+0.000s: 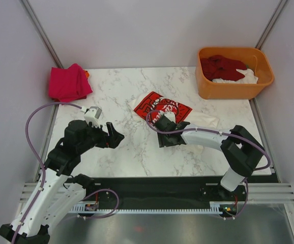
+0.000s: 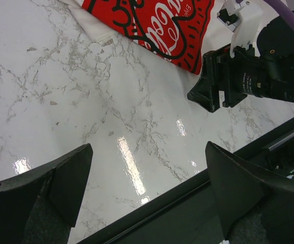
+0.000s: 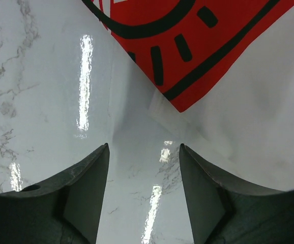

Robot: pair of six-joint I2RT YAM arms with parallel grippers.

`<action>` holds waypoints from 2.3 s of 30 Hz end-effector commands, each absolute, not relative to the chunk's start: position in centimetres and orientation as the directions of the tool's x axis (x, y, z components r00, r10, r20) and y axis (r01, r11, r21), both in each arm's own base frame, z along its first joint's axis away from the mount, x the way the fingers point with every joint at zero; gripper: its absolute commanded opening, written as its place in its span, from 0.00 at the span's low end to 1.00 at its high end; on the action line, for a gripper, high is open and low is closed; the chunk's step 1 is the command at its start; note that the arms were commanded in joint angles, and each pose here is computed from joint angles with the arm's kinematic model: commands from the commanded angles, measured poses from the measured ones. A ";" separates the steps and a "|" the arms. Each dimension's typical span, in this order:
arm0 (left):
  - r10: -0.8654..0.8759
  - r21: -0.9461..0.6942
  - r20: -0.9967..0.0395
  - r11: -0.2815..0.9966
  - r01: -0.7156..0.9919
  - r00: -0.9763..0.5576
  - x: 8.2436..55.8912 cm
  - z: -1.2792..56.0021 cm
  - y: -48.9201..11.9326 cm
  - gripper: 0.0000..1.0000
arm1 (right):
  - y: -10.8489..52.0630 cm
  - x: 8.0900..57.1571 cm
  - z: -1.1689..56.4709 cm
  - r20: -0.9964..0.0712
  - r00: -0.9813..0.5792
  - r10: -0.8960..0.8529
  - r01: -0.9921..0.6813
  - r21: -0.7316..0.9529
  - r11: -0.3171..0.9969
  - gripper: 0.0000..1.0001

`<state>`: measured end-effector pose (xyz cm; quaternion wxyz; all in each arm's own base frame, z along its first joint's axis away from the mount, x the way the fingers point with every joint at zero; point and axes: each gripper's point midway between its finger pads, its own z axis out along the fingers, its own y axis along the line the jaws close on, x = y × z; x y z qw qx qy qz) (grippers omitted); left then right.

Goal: Fold and stack the t-shirts
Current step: Flatten the tshirt out

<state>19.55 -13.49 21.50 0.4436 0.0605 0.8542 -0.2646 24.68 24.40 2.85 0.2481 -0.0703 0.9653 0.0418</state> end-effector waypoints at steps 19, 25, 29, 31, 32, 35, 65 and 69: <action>-0.159 -0.411 -0.793 0.851 0.325 -0.588 19.8 22.1 -13.4 1.00 | 24.7 27.9 1.6 -0.546 -0.822 -0.161 -0.156 -0.056 0.986 0.56; -0.160 -0.411 -0.792 0.853 0.321 -0.590 19.9 22.0 -13.4 1.00 | 24.8 27.2 0.0 -0.516 -0.839 -0.170 -0.176 -0.038 0.984 0.47; -0.159 -0.410 -0.791 0.854 0.319 -0.591 19.8 21.9 -13.4 1.00 | 24.2 26.4 -1.2 -0.495 -0.851 -0.173 -0.180 -0.033 0.983 0.33; -0.159 -0.410 -0.791 0.855 0.318 -0.591 19.9 21.9 -13.4 1.00 | 23.6 25.9 -1.8 -0.485 -0.857 -0.175 -0.179 -0.038 0.983 0.30; -0.160 -0.411 -0.789 0.855 0.316 -0.593 19.9 21.9 -13.4 1.00 | 23.2 25.9 -1.9 -0.484 -0.858 -0.173 -0.172 -0.048 0.984 0.31; -0.159 -0.411 -0.787 0.856 0.315 -0.596 19.9 21.8 -13.4 1.00 | 22.1 26.0 -1.8 -0.489 -0.858 -0.156 -0.146 -0.059 0.987 0.34; -0.159 -0.399 -0.764 0.878 0.266 -0.625 20.6 20.7 -13.1 1.00 | 22.2 27.7 2.0 -0.534 -0.819 -0.211 -0.193 -0.090 0.977 0.00; -0.183 -0.385 -0.729 0.906 0.175 -0.660 21.9 19.4 -12.6 1.00 | 22.5 29.6 11.5 -0.667 -0.728 -0.162 -0.173 -0.051 0.984 0.00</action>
